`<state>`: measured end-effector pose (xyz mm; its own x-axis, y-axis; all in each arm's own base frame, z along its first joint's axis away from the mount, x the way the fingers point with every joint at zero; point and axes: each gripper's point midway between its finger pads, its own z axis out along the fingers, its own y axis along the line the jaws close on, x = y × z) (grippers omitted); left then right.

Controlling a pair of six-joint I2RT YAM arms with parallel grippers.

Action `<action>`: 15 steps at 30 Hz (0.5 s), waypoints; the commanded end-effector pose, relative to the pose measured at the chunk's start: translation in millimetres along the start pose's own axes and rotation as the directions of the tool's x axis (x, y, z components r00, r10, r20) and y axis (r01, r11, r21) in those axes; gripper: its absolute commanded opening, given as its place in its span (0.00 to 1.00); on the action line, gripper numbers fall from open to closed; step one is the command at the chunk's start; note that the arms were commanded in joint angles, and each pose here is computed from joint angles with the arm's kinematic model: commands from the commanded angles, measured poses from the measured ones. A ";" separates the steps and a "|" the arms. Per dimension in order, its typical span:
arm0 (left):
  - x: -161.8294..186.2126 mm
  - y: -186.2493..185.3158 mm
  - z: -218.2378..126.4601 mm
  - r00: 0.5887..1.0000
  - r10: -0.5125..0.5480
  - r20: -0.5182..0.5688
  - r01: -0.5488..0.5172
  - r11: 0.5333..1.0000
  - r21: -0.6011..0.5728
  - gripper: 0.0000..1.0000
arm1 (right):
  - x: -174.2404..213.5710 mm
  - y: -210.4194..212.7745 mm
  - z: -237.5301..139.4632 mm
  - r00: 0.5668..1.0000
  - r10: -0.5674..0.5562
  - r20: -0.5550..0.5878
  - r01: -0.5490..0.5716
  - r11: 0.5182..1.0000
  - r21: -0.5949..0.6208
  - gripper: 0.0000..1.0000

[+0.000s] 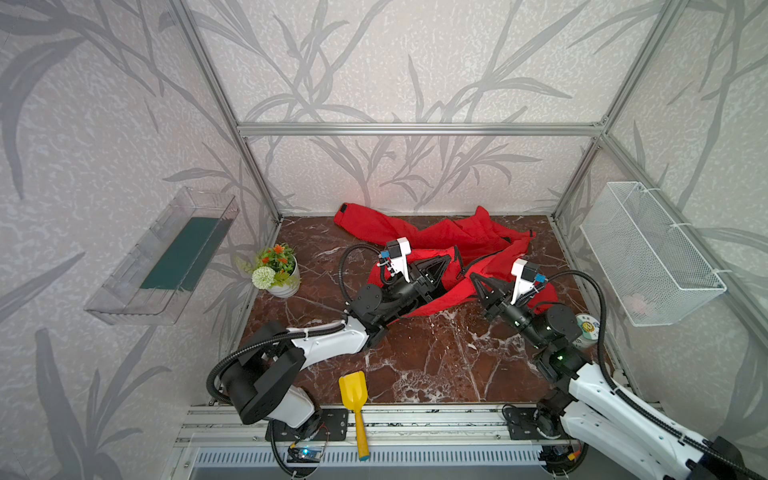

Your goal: Zip up the jacket

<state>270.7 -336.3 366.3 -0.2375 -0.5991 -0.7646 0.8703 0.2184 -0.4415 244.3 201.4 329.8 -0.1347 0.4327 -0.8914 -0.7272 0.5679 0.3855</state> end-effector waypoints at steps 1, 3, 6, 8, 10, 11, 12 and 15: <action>-32.6 -31.3 8.4 0.985 0.138 0.099 -0.148 0.984 0.099 0.00 | -45.5 37.5 3.5 0.989 -0.097 0.110 0.112 0.985 -0.134 0.00; -37.3 -34.2 10.6 0.977 0.182 0.115 -0.194 0.976 0.102 0.00 | -48.6 41.1 7.6 0.986 -0.128 0.110 0.144 0.978 -0.150 0.00; -48.1 -36.7 12.6 0.961 0.236 0.144 -0.251 0.963 0.098 0.00 | -55.1 43.8 14.8 0.981 -0.157 0.113 0.175 0.969 -0.173 0.00; -58.3 -37.2 13.3 0.950 0.263 0.168 -0.280 0.956 0.089 0.00 | -61.1 44.1 19.3 0.977 -0.172 0.124 0.193 0.964 -0.183 0.00; -70.4 -33.3 13.3 0.941 0.278 0.192 -0.296 0.953 0.068 0.00 | -71.1 44.8 23.1 0.970 -0.193 0.146 0.219 0.956 -0.193 0.00; -75.8 -32.9 13.7 0.937 0.284 0.203 -0.303 0.951 0.064 0.00 | -74.2 43.0 24.7 0.968 -0.199 0.152 0.226 0.955 -0.191 0.00; -80.9 -30.8 13.8 0.934 0.289 0.211 -0.307 0.950 0.057 0.00 | -77.6 41.1 26.1 0.965 -0.209 0.158 0.237 0.953 -0.188 0.00; -96.6 -29.3 14.1 0.928 0.286 0.240 -0.306 0.951 0.048 0.00 | -83.1 36.4 30.1 0.953 -0.249 0.172 0.279 0.943 -0.180 0.00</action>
<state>287.9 -317.0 414.1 0.0257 -0.6125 -0.7900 0.9050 0.3499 -0.2419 264.7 211.8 379.8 0.0007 0.3641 -0.9314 -0.8091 0.5476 0.2135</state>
